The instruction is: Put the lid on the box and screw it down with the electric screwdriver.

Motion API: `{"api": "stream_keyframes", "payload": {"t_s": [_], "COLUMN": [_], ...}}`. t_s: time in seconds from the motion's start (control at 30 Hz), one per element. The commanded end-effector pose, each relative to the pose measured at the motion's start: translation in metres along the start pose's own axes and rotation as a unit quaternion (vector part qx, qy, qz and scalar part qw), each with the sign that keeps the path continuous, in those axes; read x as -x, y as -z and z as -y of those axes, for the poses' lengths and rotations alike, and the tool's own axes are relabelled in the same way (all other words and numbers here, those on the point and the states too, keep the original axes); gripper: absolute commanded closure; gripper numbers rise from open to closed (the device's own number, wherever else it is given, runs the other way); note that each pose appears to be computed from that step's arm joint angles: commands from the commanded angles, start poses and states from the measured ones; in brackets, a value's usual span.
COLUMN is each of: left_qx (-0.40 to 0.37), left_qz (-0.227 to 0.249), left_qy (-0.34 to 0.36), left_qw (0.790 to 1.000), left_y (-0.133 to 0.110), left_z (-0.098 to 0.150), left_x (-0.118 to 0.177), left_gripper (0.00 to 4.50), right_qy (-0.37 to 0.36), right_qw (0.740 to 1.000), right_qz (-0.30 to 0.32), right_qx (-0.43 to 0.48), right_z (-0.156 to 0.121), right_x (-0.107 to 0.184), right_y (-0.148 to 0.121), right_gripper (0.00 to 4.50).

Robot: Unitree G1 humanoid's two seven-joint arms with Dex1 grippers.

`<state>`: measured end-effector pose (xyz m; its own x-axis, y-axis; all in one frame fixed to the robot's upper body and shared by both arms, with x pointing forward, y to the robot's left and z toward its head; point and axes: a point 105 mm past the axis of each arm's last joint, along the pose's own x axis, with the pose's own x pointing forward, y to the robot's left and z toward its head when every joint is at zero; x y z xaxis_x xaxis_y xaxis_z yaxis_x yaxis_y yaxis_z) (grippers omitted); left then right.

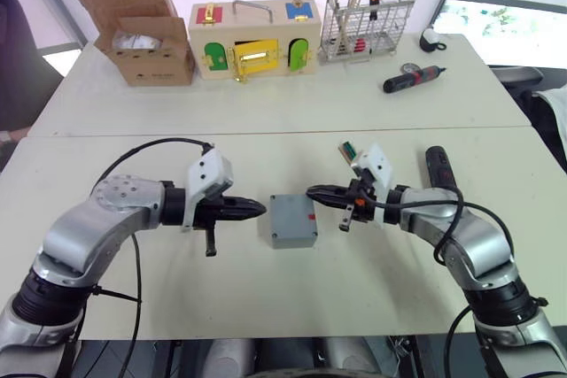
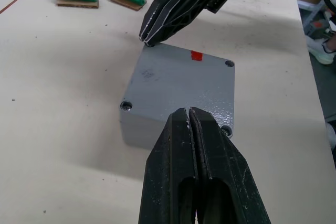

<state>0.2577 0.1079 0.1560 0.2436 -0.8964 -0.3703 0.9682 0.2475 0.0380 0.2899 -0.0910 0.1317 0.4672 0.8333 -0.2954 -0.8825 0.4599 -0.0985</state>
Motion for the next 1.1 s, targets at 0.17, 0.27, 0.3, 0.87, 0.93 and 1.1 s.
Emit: {"api": "stream_keyframes", "payload": {"t_s": [0.17,0.27,0.3,0.87,0.93,1.1], "left_qx": [-0.019,-0.015,-0.013,0.039,0.036,-0.043], "left_qz": [0.007,0.005,0.003,-0.023,-0.023,0.099], "left_qy": [-0.004,-0.008,-0.01,-0.043,-0.044,-0.039], "left_qw": [1.0,1.0,1.0,0.998,0.998,0.993], "left_y": [-0.006,-0.004,-0.003,0.047,0.047,-0.052], "left_z": [0.0,-0.001,-0.002,-0.003,-0.003,-0.017], "left_x": [0.002,0.004,0.006,-0.012,-0.014,-0.003], "left_gripper": [4.5,4.5,4.5,4.5,4.5,4.5], "right_qy": [-0.014,-0.028,-0.027,-0.094,-0.088,-0.04], "right_qw": [1.0,0.999,0.999,0.981,0.982,0.989], "right_qz": [0.005,0.014,0.02,-0.109,-0.109,-0.046], "right_qx": [0.025,0.019,0.015,-0.128,-0.13,-0.133], "right_z": [-0.004,-0.006,-0.004,-0.041,-0.039,0.001], "right_x": [0.003,0.011,0.017,0.059,0.061,0.096], "right_y": [-0.007,-0.021,-0.027,0.026,0.026,-0.029], "right_gripper": [2.05,0.87,0.54,0.01,0.01,0.01]}}
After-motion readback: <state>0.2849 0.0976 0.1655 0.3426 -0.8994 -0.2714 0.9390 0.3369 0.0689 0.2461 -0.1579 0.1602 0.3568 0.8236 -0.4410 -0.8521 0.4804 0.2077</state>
